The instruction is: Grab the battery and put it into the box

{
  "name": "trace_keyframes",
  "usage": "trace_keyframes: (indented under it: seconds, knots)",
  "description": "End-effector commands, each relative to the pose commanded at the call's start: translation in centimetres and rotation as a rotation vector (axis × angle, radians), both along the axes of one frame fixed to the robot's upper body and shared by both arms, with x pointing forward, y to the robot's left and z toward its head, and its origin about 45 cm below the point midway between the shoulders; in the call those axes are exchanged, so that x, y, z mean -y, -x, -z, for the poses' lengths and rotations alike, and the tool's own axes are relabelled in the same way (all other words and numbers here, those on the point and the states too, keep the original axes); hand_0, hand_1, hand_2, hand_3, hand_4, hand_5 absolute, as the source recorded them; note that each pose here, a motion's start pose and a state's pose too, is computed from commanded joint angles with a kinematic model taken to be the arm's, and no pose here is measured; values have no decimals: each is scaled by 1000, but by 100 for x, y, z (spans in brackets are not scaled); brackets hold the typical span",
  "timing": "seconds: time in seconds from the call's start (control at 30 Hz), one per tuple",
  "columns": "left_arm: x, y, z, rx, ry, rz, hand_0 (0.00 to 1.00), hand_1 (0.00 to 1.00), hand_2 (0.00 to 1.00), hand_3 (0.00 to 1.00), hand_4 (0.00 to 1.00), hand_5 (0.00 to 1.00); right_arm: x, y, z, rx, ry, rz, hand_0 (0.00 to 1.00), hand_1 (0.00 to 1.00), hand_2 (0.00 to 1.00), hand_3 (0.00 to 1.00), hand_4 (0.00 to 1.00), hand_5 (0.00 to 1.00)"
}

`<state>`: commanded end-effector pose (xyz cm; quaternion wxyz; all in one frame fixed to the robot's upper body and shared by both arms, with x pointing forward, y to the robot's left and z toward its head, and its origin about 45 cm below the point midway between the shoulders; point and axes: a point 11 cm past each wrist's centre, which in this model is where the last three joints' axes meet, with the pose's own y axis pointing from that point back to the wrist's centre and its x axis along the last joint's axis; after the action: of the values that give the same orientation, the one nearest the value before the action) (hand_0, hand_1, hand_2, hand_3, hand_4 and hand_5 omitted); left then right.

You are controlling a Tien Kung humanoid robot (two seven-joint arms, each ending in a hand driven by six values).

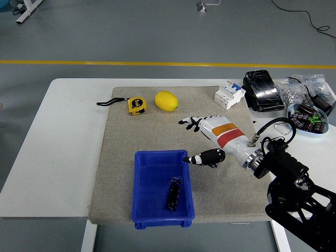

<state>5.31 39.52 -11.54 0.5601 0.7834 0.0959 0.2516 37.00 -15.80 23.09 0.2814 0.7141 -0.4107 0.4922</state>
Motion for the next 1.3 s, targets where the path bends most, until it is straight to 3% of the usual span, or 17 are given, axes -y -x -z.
trace_keyframes:
  seconds: [0.1,0.2,0.5,0.77,1.23,1.27,1.3]
  knots:
    - [10,-4,2,-1,2,2,738,703,759,661,675,702,189,-110,127,-27,9,67,425,579,677,813,998,357]
    - [20,-4,5,0,4,1,738,703,759,661,675,702,325,-146,268,-63,7,112,425,579,677,813,998,357]
    - [44,-9,11,-1,9,7,738,705,759,660,675,707,481,-120,547,-118,16,162,420,576,673,808,998,355]
    - [57,3,16,-3,11,7,736,706,760,660,675,706,415,-36,807,-156,11,167,425,573,671,805,998,356]
    - [52,37,18,-13,13,9,735,706,762,658,671,710,409,-54,987,-158,-25,212,414,560,659,780,998,362]
    - [52,37,18,-13,13,9,735,707,763,658,669,716,410,-54,995,-157,-28,214,344,502,592,737,998,329]
    - [52,35,18,-13,13,9,735,707,763,658,669,716,414,-55,1003,-158,-31,216,344,502,592,737,998,329]
